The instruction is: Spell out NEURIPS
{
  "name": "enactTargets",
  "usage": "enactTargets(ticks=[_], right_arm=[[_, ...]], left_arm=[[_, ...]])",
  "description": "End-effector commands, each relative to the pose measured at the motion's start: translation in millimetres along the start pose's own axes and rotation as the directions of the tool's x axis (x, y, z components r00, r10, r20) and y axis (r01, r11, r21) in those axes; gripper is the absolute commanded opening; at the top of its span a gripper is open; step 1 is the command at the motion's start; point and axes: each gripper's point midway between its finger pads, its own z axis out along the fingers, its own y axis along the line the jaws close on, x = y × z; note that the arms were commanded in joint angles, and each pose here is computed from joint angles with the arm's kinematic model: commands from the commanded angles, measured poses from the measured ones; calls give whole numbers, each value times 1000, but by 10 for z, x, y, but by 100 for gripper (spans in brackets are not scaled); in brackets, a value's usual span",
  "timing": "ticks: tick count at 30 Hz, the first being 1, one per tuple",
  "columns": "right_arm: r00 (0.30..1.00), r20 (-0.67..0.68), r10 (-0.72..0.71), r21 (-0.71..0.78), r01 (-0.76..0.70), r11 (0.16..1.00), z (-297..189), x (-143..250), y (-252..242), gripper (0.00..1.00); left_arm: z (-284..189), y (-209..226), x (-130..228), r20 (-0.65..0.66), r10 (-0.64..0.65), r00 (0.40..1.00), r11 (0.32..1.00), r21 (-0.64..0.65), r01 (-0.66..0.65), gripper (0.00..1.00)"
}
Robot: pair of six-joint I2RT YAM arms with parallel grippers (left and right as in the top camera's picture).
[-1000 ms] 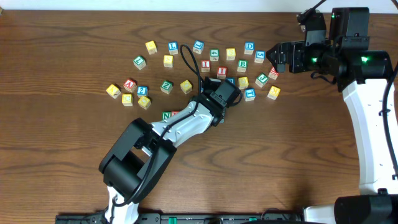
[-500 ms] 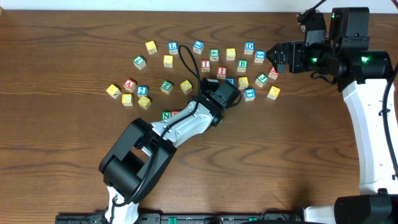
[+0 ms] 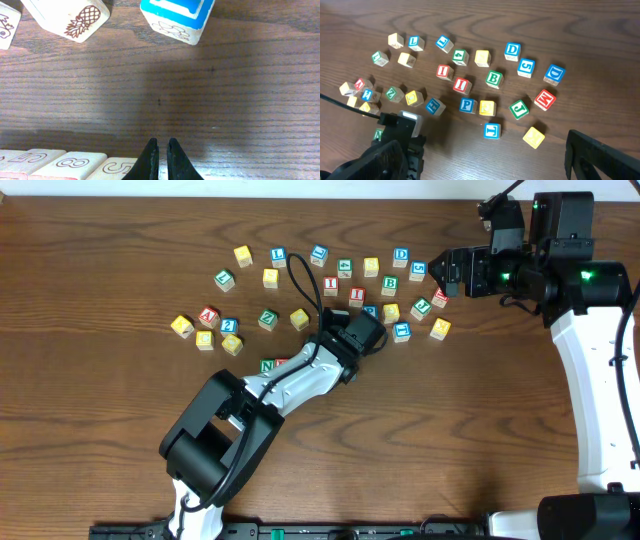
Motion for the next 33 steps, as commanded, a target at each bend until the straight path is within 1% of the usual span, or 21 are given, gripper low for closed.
enactTargets(ticks=[1,5,9,12,19,27,30,33], right_arm=[[1000,-5,-6,-3,6,1000,12,14,-13,99],[1000,-5,-6,-3,6,1000,12,14,-13,99],[1000,-5,-6,-3,6,1000,12,14,-13,99],[1000,-5,-6,-3,6,1000,12,14,-13,99],[1000,-5,-6,-3,6,1000,12,14,-13,99],[1000,-5,-6,-3,6,1000,12,14,-13,99],[1000,-5,-6,-3,6,1000,12,14,-13,99],[1000,-5,-6,-3,6,1000,12,14,-13,99]], left_arm=[[15,-2,-61,15,-2,1000,1000,-15,3,8],[14,-32,-78,20,-7,1000,1000,-1,8,8],[-20,-128,-91,13,-15,1000,998,54,15,8],[-107,-196,-126,15,12,1000,995,99,-13,8],[-373,-193,-307,74,-10,997,990,138,0,8],[-919,-49,-532,164,1,987,983,180,-31,9],[-1122,56,-621,187,-33,982,978,209,-7,9],[-1317,157,-731,203,-83,976,963,270,26,9]])
